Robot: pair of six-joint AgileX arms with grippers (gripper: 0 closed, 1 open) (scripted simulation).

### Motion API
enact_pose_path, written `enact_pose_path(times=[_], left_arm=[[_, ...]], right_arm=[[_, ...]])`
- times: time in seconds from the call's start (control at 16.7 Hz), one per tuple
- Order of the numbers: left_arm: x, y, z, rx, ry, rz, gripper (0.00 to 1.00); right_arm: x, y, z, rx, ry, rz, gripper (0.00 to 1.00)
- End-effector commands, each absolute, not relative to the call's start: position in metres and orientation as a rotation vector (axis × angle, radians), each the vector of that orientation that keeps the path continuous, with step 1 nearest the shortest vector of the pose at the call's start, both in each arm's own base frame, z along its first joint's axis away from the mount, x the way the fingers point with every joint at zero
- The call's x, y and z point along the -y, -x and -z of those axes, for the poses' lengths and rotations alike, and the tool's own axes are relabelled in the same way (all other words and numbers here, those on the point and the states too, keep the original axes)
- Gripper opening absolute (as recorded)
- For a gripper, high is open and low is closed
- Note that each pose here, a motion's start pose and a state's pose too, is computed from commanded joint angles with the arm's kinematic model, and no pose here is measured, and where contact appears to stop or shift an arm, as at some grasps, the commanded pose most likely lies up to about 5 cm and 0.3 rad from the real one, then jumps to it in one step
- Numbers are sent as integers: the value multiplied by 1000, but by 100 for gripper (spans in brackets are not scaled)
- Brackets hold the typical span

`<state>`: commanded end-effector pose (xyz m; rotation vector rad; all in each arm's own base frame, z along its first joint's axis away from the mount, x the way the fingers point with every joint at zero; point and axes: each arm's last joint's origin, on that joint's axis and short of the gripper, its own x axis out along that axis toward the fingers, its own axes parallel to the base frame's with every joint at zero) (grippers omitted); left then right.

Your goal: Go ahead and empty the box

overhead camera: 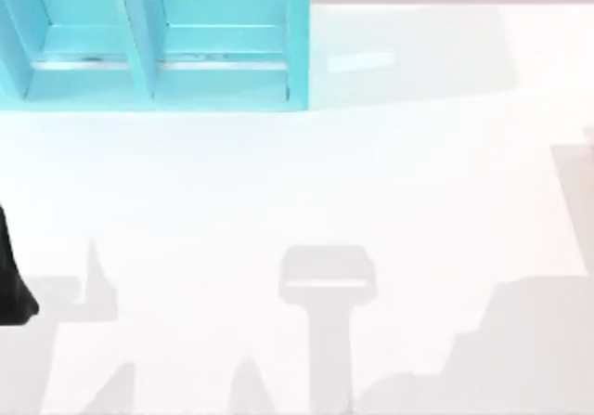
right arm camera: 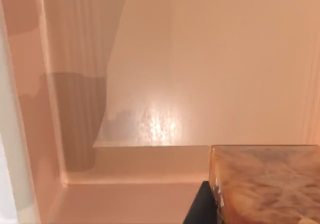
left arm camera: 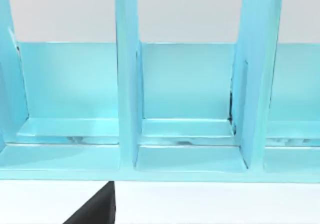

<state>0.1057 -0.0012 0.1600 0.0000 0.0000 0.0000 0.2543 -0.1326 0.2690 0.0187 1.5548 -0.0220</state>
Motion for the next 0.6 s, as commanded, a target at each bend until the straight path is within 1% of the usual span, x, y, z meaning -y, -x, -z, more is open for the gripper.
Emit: enact_pose_path(times=[0.42, 0.6], left_arm=[[1, -106, -160, 0, 0, 0, 100], [1, -106, -160, 0, 0, 0, 100]], right_arm=[[134, -258, -263, -1569, -23, 10, 0], [117, -266, -257, -1579, -27, 7, 0]])
